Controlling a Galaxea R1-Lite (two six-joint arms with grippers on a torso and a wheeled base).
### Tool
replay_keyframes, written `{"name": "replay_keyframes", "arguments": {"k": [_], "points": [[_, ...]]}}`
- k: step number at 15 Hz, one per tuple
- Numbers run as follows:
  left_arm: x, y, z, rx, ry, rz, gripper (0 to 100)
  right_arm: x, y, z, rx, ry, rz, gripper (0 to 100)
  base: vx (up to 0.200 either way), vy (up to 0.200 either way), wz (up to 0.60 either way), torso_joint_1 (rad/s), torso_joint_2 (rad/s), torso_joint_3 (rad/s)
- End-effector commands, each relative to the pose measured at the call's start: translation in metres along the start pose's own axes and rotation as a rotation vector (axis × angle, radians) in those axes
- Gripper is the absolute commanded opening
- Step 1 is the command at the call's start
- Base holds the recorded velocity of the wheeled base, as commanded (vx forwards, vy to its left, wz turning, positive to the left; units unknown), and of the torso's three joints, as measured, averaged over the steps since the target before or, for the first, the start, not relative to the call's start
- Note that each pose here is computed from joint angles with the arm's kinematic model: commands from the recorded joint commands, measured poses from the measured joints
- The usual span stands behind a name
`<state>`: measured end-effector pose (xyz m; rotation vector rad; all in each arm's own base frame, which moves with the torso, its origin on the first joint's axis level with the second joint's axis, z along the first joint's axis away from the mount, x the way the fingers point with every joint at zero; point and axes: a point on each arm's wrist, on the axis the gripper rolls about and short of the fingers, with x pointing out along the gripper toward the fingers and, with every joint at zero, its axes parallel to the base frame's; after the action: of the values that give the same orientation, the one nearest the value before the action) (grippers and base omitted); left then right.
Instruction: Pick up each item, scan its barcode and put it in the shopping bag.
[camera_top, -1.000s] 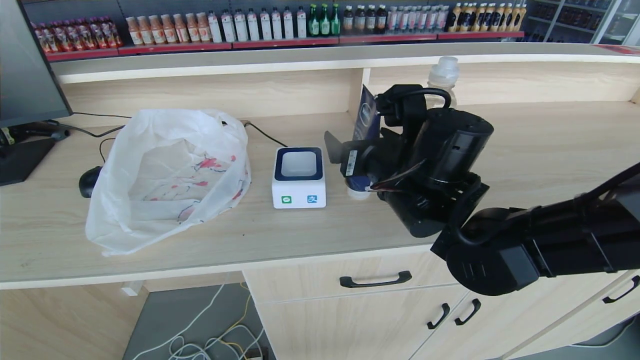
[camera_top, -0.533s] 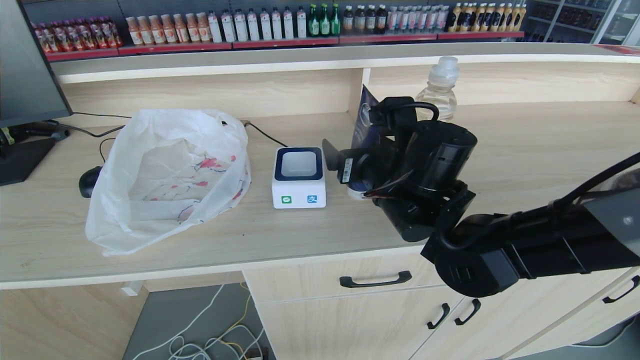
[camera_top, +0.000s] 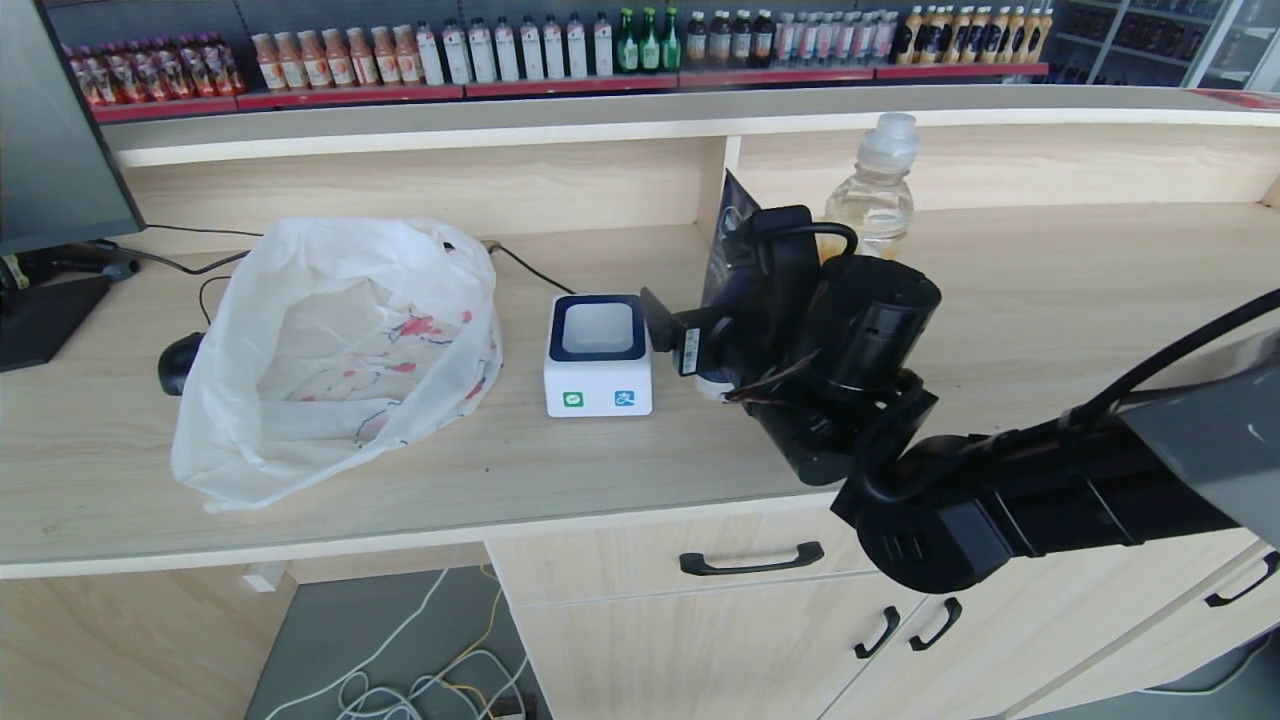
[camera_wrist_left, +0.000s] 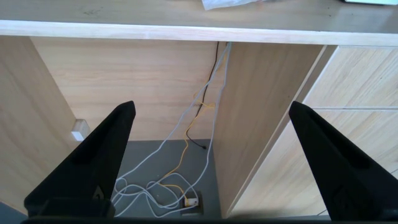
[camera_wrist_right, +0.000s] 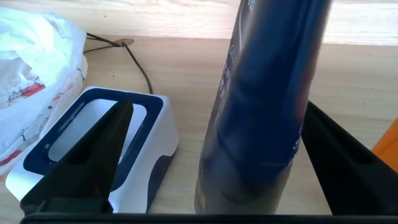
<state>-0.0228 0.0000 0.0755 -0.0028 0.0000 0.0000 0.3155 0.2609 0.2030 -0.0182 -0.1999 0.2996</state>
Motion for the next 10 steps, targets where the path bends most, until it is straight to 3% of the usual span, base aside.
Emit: {"name": "replay_keyframes", "arguments": {"k": [1, 10], "points": [[0.0, 0.0, 0.0, 0.0, 0.0, 0.0, 100, 0.0028, -0.0001, -0.0076, -0.009, 0.006, -0.001, 100, 0.0, 0.0, 0.0, 0.0, 0.0, 0.0], [0.0, 0.0, 0.0, 0.0, 0.0, 0.0, 100, 0.0044, -0.0005, -0.0097, 0.0, -0.014, -0.005, 100, 0.0, 0.0, 0.0, 0.0, 0.0, 0.0]]}}
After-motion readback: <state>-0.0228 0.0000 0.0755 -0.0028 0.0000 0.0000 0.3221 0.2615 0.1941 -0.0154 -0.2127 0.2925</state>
